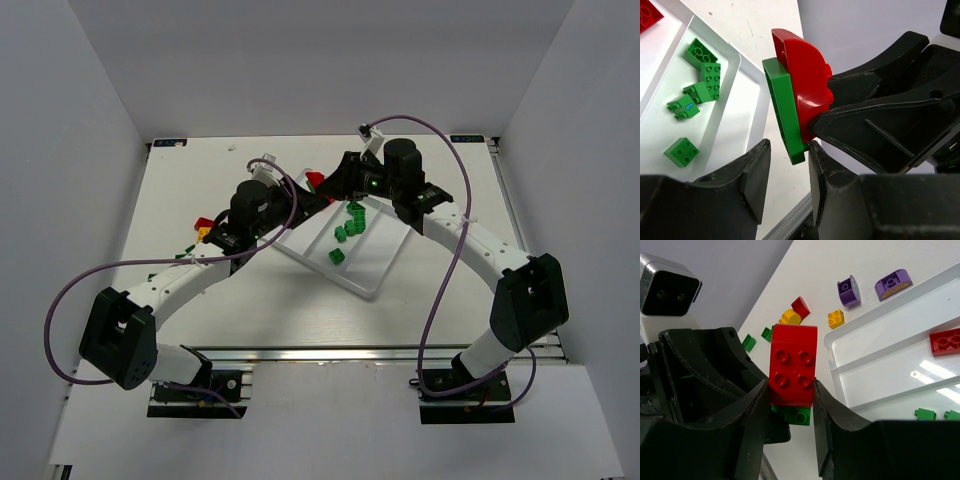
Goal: Sort the legos into containers by color
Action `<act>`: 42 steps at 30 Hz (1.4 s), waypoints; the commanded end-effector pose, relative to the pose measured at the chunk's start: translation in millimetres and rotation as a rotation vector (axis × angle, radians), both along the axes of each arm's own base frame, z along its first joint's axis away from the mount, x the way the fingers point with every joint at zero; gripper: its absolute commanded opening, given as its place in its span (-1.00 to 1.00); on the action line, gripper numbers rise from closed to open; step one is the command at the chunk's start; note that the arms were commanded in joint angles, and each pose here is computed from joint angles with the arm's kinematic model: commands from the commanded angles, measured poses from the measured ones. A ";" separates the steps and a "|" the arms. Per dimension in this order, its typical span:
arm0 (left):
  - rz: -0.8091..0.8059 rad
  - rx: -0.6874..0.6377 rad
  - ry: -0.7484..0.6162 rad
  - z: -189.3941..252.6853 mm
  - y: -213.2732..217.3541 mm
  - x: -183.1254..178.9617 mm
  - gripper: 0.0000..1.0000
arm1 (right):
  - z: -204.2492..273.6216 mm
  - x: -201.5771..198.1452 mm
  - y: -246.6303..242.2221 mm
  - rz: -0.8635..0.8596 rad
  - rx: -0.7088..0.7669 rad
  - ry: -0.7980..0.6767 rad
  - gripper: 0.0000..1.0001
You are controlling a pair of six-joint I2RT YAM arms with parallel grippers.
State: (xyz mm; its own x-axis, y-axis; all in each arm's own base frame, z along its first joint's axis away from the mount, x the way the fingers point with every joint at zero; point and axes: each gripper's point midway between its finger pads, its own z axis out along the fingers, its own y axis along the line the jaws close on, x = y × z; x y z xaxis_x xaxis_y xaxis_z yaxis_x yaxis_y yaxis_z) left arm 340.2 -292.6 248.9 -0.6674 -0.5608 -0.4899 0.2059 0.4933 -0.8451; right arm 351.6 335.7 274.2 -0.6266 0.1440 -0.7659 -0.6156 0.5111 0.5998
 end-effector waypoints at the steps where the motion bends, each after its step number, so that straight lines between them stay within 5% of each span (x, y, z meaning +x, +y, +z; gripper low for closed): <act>1: 0.023 -0.007 -0.064 21.6 0.4 3.5 -0.09 | 26.9 -8.8 -0.2 0.008 0.050 -0.059 -1.00; 15: 0.057 0.010 -0.094 14.4 -0.2 4.1 -0.22 | 22.5 -9.3 -1.2 -0.045 0.084 0.053 -1.00; 26: 0.045 0.047 -0.088 5.8 -3.1 1.5 -0.71 | 20.1 -7.7 -2.8 -0.070 0.087 0.079 -1.00; 42: 0.096 0.144 0.006 -49.9 23.1 -16.3 -0.81 | 17.4 -2.6 -7.2 -0.084 0.069 0.064 -1.00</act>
State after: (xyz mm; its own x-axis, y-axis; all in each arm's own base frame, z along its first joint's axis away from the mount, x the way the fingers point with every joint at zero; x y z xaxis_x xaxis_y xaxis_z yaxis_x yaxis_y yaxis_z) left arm 331.6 -280.2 209.5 -0.6193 -0.5563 -0.5541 0.1728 0.5918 -0.7873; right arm 347.2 330.5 258.9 -0.7150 0.2048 -0.6685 -0.4820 0.5481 0.6835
